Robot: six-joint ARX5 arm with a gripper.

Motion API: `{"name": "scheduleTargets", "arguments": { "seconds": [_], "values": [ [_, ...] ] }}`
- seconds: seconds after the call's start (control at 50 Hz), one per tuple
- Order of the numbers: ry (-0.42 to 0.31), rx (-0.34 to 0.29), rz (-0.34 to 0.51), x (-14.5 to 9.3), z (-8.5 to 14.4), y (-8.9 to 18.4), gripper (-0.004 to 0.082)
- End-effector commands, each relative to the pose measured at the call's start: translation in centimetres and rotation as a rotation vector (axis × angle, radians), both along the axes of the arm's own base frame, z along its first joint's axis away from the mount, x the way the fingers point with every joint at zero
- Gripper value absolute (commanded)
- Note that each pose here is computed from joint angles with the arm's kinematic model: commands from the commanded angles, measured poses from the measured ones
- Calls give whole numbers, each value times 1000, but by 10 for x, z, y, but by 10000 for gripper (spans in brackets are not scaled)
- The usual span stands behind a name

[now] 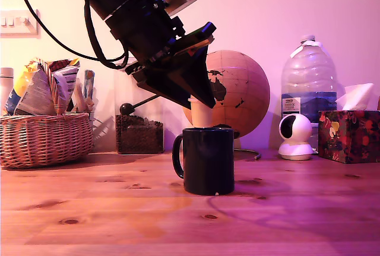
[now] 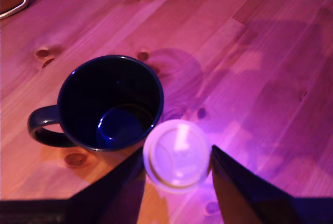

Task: Pick up the coffee capsules from the table one by one and drop them inside the nearest coffee cup

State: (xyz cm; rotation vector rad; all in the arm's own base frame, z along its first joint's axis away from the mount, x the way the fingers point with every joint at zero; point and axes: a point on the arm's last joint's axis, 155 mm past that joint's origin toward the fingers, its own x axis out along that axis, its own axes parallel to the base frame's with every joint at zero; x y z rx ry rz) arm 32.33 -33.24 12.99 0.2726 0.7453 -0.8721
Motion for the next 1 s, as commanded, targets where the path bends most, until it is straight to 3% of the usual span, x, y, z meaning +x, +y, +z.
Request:
{"name": "scheduleTargets", "arguments": {
  "seconds": [0.0,0.44,0.98],
  "values": [
    [-7,-13,-3,-4,3,-2,292],
    [-11,-17,-12,-8,8,-4,292],
    [-54,-47,42,16,34,17,292]
  ]
}}
